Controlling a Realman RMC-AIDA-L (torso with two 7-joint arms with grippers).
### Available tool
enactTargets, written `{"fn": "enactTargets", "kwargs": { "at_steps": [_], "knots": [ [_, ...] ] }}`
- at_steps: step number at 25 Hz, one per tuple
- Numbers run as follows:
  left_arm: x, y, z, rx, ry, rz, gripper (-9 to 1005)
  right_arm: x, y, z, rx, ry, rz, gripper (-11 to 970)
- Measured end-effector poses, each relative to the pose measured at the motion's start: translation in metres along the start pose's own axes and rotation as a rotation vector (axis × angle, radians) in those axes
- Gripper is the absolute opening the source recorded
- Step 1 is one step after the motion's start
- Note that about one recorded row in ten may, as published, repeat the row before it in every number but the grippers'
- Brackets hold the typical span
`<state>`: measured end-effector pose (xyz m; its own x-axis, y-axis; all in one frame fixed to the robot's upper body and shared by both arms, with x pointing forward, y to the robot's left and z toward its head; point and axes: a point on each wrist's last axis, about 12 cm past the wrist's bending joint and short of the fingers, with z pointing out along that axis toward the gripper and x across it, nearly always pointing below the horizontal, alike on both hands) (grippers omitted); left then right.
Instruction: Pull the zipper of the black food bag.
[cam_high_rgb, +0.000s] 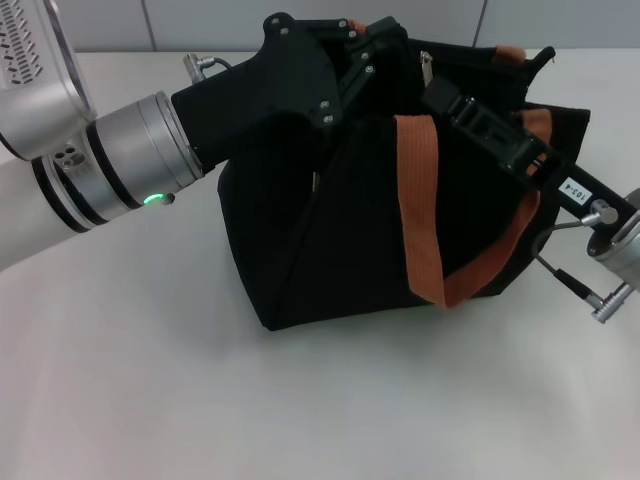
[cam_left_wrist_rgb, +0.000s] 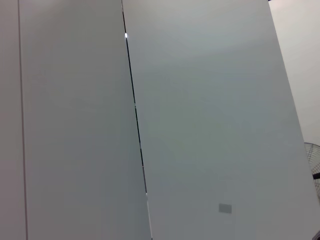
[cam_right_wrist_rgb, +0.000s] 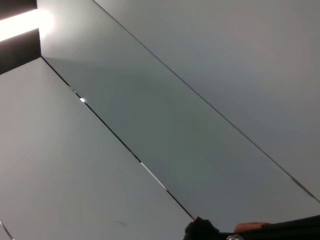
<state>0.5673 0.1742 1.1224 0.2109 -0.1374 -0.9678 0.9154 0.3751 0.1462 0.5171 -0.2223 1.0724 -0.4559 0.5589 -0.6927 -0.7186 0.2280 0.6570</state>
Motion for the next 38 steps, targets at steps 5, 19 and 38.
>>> {"fn": "enactTargets", "kwargs": {
  "at_steps": [5, 19, 38],
  "knots": [
    [-0.0001, -0.0001, 0.0, 0.001, -0.001, 0.0, 45, -0.0011, 0.0025, 0.0088, -0.043, 0.029, -0.004, 317],
    [0.0, -0.0001, 0.0001, 0.001, -0.001, 0.001, 46, -0.0009, 0.0024, 0.0116, -0.044, 0.03, -0.002, 317],
    [0.0, -0.0002, -0.0002, 0.001, -0.002, 0.0, 48, -0.0015, 0.0024, 0.0133, -0.049, 0.035, -0.006, 230]
  ]
}}
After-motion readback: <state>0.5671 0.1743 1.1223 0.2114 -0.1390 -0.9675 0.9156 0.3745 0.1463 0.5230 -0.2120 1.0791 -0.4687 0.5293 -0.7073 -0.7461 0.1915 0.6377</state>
